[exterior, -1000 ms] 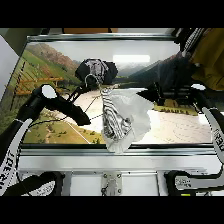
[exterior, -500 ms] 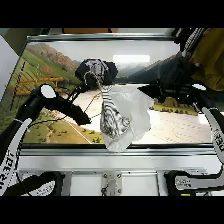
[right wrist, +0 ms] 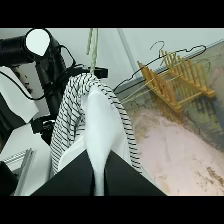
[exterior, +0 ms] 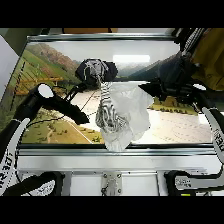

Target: Fold the clothes and pants, and hang the long-sleeved shirts on hangers.

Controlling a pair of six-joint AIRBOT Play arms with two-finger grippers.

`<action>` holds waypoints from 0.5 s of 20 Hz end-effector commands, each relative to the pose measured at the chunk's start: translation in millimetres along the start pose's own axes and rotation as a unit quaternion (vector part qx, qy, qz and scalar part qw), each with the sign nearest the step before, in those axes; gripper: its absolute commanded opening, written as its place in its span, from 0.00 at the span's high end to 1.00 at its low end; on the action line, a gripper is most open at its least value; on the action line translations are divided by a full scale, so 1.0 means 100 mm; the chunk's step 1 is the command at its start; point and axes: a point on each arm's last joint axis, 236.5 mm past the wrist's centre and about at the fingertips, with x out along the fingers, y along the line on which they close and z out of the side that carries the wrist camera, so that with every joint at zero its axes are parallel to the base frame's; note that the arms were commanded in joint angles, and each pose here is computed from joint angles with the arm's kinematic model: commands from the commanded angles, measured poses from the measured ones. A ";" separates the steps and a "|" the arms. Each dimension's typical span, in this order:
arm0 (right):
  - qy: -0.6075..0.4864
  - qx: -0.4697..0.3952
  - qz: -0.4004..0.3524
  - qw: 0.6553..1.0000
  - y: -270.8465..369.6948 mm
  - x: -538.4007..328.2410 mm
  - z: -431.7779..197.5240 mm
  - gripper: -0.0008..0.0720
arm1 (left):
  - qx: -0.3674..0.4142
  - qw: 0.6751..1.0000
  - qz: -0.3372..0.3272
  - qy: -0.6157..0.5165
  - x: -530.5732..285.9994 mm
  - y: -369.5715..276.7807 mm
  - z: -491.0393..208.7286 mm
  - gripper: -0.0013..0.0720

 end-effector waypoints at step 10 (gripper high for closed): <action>0.021 0.005 -0.012 1.000 -0.01 -0.03 -0.05 0.97 | -0.057 0.988 0.082 -0.118 -0.73 0.25 0.16 0.38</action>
